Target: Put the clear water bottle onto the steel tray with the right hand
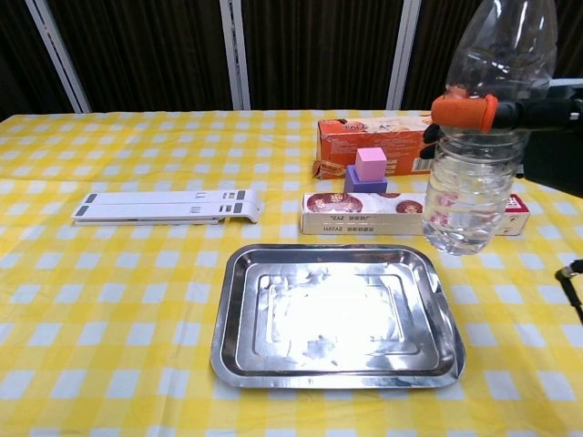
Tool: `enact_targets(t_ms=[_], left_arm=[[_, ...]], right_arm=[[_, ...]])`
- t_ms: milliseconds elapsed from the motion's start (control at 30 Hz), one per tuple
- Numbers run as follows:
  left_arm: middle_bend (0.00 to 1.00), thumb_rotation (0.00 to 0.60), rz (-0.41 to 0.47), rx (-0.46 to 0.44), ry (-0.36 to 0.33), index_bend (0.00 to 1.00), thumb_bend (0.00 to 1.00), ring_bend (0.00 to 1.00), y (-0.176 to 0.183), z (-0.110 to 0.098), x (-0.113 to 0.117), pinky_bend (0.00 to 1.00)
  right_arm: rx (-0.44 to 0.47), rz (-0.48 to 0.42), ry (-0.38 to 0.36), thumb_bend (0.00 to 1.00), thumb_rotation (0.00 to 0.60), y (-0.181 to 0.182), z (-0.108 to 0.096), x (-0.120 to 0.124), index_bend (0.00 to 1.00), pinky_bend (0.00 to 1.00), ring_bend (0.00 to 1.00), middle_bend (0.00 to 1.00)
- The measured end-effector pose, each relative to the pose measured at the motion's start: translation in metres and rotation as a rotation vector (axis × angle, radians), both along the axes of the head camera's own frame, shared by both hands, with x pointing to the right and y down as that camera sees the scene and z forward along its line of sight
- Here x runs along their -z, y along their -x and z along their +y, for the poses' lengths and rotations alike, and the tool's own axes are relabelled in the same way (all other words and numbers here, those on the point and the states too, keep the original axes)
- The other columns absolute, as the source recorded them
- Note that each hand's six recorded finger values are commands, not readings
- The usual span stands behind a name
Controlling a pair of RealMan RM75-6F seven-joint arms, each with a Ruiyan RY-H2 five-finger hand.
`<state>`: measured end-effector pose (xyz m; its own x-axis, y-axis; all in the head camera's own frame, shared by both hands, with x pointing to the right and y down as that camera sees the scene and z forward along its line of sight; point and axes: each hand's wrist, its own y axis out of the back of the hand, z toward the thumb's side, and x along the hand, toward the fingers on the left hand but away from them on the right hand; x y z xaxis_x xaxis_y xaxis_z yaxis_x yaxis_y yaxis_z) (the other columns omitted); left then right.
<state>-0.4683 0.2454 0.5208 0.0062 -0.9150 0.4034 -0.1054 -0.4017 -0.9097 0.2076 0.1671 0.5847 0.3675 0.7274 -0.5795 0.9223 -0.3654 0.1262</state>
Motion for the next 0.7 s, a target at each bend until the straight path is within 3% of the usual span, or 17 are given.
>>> enact_targets(t_ms=[167, 500, 700], left_arm=[[0.00, 0.600, -0.002, 0.004, -0.002, 0.12, 0.20, 0.00, 0.001, 0.000, 0.000, 0.00], [0.00, 0.600, -0.014, -0.001, 0.002, 0.12, 0.20, 0.00, -0.002, 0.001, -0.002, 0.00], [0.00, 0.600, -0.014, -0.004, 0.002, 0.12, 0.20, 0.00, -0.005, 0.002, -0.002, 0.00]], right_arm=[[0.009, 0.015, -0.052, 0.90, 0.600, -0.015, 0.004, -0.002, 0.91, 0.00, 0.37, 0.70], [-0.148, 0.102, -0.026, 0.90, 0.600, -0.099, -0.006, -0.009, 0.91, 0.00, 0.37, 0.70], [-0.228, 0.167, -0.061, 0.90, 0.600, -0.163, -0.012, -0.001, 0.91, 0.00, 0.37, 0.70]])
